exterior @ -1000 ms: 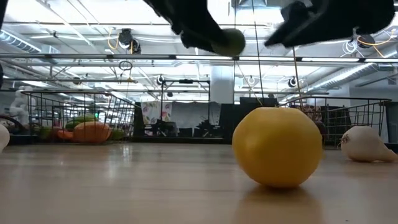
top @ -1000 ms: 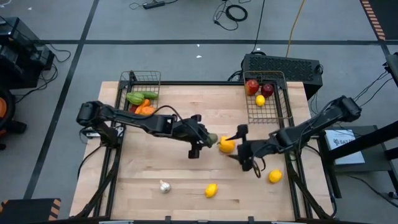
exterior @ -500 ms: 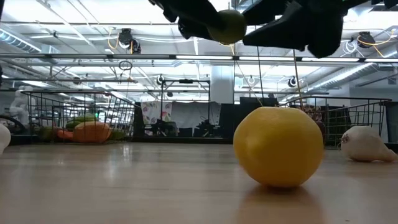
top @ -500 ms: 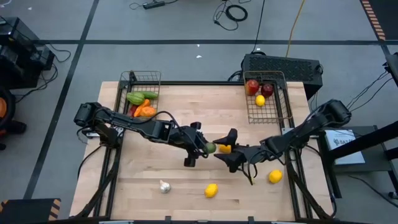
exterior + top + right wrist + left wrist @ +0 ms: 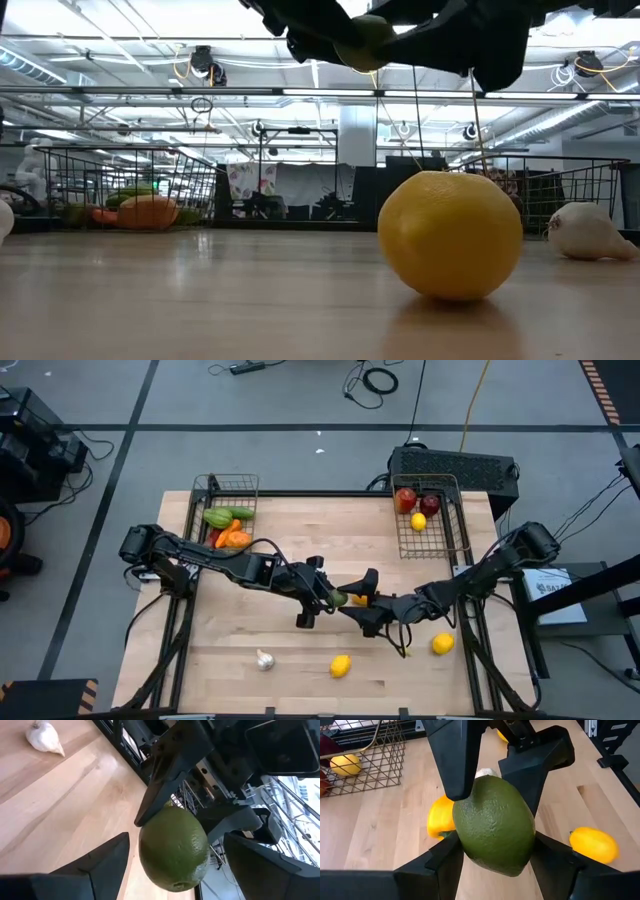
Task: Sort produce into baskets
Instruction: Put the green lime into the right wire basket
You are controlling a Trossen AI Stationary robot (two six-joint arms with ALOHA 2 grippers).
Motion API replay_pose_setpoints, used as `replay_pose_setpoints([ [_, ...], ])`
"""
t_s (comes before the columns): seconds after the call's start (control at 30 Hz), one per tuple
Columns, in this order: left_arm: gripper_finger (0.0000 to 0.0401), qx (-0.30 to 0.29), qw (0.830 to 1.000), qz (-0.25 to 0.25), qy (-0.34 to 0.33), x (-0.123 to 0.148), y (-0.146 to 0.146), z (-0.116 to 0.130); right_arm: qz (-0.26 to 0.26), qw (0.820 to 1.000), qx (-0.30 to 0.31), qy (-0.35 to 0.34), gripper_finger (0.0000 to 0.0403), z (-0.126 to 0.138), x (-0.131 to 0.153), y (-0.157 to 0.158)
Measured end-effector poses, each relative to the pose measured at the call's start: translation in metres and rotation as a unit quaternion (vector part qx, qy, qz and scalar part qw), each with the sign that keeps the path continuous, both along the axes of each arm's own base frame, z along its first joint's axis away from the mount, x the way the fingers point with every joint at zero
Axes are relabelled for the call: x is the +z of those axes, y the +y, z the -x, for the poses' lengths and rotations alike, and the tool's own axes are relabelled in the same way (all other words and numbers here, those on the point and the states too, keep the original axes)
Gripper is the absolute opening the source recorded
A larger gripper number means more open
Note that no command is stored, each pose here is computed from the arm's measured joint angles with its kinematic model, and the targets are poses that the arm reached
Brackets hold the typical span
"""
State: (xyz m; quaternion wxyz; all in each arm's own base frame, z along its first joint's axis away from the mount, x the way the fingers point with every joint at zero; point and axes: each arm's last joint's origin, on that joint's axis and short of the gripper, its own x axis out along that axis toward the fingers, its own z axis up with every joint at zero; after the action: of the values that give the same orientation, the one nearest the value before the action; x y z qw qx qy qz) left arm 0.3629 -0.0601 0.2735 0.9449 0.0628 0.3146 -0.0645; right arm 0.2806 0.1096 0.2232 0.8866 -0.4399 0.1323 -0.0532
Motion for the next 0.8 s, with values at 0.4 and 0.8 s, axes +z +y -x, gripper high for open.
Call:
replay_pose_setpoints([
  [0.4,0.0212,-0.002,1.0,0.0,-0.001,0.0001,-0.0018,0.0002,-0.002,1.0,0.0,0.004,0.0223,-0.001,-0.0008,-0.0026],
  [0.8,0.0216,0.018,1.0,0.011,0.002,-0.0002,-0.0013,0.0004,-0.004,1.0,-0.002,0.004,0.0196,-0.0006,-0.0011,-0.0021],
])
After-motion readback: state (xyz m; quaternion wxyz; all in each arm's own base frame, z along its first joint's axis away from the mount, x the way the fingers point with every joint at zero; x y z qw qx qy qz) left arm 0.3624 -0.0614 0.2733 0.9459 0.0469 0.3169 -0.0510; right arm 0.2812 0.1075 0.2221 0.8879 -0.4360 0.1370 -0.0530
